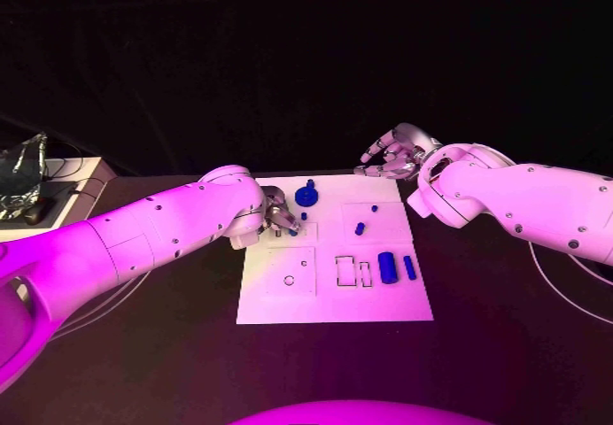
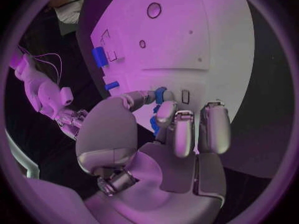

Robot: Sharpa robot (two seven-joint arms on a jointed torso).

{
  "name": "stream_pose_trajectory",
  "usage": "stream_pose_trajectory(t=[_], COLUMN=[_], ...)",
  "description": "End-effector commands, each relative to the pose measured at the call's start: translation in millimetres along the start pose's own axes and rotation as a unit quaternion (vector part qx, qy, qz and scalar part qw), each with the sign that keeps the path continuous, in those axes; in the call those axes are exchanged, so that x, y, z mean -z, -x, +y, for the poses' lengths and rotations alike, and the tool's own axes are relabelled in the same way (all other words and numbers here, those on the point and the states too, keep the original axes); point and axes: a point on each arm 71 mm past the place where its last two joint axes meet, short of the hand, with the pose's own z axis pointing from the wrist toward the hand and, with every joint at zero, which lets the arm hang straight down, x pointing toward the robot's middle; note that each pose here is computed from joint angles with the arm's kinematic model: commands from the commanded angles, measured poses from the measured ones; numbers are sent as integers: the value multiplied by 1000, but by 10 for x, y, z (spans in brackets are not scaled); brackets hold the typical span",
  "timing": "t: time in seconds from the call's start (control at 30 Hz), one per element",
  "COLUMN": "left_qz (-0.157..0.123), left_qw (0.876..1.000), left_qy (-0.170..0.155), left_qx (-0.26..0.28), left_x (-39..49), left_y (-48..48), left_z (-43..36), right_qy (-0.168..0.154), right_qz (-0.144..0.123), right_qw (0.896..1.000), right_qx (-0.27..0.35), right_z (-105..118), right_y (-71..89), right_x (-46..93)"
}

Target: Assemble the parts on the task board

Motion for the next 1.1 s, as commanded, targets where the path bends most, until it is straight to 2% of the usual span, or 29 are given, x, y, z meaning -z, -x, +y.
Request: stream_pose_trajectory(t=[0.03, 0.57, 1.1], left_qz=[14, 9, 4], left_qw=[1000, 1000, 1000], left_qy=[-3, 0, 5], left_qx=[-7, -8, -14], left_x=[-15, -26, -18], left_y=[-58, -45, -22], left_z=[-30, -20, 38], right_qy=[4, 4, 4], right_qz=[6, 5, 3], right_qw=[1000, 1000, 1000], right_qx=[5, 5, 5], right_z=[7, 0, -10], right_y=[-10, -4, 8], right_x=[2, 5, 9])
